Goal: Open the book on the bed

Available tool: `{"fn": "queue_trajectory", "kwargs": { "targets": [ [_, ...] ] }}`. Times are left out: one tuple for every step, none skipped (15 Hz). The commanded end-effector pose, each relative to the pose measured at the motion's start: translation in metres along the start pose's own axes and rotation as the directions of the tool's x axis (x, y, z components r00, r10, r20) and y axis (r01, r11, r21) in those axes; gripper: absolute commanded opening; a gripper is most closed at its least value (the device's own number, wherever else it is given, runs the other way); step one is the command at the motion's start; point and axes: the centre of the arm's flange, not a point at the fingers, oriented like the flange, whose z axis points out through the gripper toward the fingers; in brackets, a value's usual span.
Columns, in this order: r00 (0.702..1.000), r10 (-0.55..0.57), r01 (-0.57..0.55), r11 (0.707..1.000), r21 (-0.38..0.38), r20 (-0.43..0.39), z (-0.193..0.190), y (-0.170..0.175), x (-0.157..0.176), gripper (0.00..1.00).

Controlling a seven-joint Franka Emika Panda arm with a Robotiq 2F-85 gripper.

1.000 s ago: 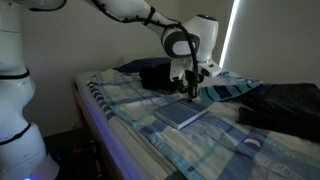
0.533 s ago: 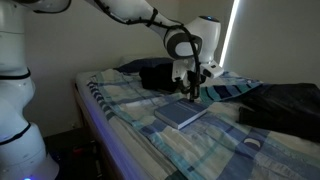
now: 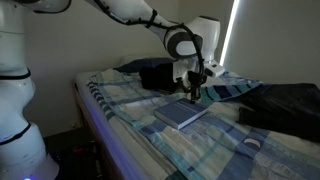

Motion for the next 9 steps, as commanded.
{"fn": "queue_trajectory", "kwargs": {
  "targets": [
    [0.999, -0.05, 0.05, 0.998, -0.035, -0.007, -0.01, 0.007, 0.005, 0.0],
    [0.997, -0.071, 0.07, 0.997, -0.035, -0.012, -0.008, 0.009, 0.009, 0.0],
    [0.996, -0.089, 0.089, 0.995, -0.034, -0.014, -0.006, 0.011, 0.012, 0.0],
    [0.994, -0.109, 0.108, 0.994, -0.027, -0.011, -0.002, 0.013, 0.016, 0.0],
    [0.992, -0.127, 0.127, 0.992, -0.018, -0.004, 0.002, 0.015, 0.021, 0.0],
    [0.989, -0.149, 0.149, 0.989, -0.011, 0.003, 0.007, 0.017, 0.025, 0.0],
    [0.987, -0.159, 0.159, 0.987, -0.013, 0.007, 0.011, 0.019, 0.029, 0.0],
    [0.985, -0.17, 0.17, 0.985, -0.014, 0.01, 0.015, 0.022, 0.032, 0.0],
    [0.984, -0.176, 0.176, 0.984, -0.018, 0.011, 0.018, 0.025, 0.037, 0.0]
  ]
}}
